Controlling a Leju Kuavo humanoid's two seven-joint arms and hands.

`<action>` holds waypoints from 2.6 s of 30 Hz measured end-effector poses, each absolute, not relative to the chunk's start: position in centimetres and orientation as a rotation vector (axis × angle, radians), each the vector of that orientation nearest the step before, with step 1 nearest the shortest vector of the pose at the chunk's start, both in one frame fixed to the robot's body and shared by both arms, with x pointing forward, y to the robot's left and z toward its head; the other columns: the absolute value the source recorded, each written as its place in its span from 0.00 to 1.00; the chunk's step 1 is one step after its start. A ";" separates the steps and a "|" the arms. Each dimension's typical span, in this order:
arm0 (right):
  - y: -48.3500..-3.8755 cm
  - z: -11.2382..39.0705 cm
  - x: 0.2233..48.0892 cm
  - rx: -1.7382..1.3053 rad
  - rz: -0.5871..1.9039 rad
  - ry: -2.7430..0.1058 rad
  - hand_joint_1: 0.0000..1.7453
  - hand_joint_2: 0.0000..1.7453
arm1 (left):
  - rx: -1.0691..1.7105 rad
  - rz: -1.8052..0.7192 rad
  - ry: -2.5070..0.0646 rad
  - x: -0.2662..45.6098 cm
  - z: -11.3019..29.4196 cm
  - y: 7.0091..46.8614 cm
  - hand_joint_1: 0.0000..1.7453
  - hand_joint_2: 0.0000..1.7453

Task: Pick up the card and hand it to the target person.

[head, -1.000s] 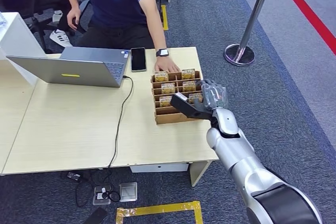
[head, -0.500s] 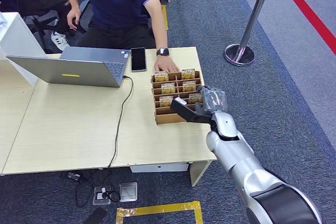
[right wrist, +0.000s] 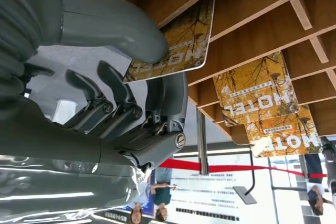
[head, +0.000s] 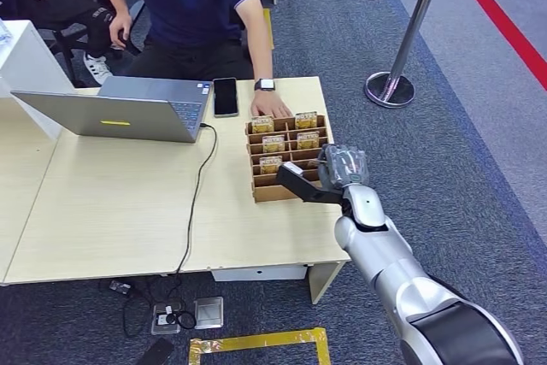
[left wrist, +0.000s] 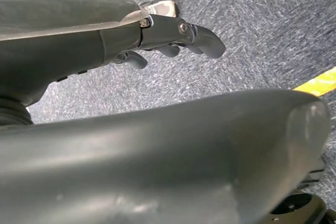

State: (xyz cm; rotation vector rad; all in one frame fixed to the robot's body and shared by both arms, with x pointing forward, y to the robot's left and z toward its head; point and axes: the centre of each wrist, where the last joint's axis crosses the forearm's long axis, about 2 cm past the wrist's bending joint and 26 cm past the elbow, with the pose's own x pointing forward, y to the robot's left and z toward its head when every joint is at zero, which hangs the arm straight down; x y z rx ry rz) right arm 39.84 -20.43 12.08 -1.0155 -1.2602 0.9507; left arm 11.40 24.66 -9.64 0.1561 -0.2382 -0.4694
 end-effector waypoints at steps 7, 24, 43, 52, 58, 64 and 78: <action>-20.8 12.1 39.9 -0.995 0.914 -1.271 1.00 1.00 | 0.151 -0.470 -0.236 11.3 -9.7 24.7 0.00 0.00; -22.0 24.2 41.6 -1.115 0.673 -1.738 1.00 1.00 | 0.163 -0.459 -0.220 10.2 -10.0 25.1 0.00 0.00; -12.8 31.5 46.2 -1.078 0.813 -1.754 1.00 1.00 | 0.186 -0.524 -0.239 12.4 -9.4 24.7 0.00 0.00; -11.6 27.6 45.9 -1.163 0.888 -1.598 1.00 1.00 | 0.189 -0.544 -0.233 12.8 -9.3 24.4 0.00 0.00; -12.3 26.3 45.9 -1.219 0.897 -1.554 1.00 1.00 | 0.183 -0.562 -0.223 13.1 -9.1 24.0 0.00 0.00; -12.9 25.7 46.0 -1.246 0.894 -1.535 1.00 1.00 | 0.185 -0.576 -0.222 13.6 -9.0 23.8 0.00 0.00; -13.5 25.5 46.1 -1.179 0.886 -1.601 0.00 1.00 | 0.179 -0.581 -0.230 14.1 -8.8 23.7 0.00 0.00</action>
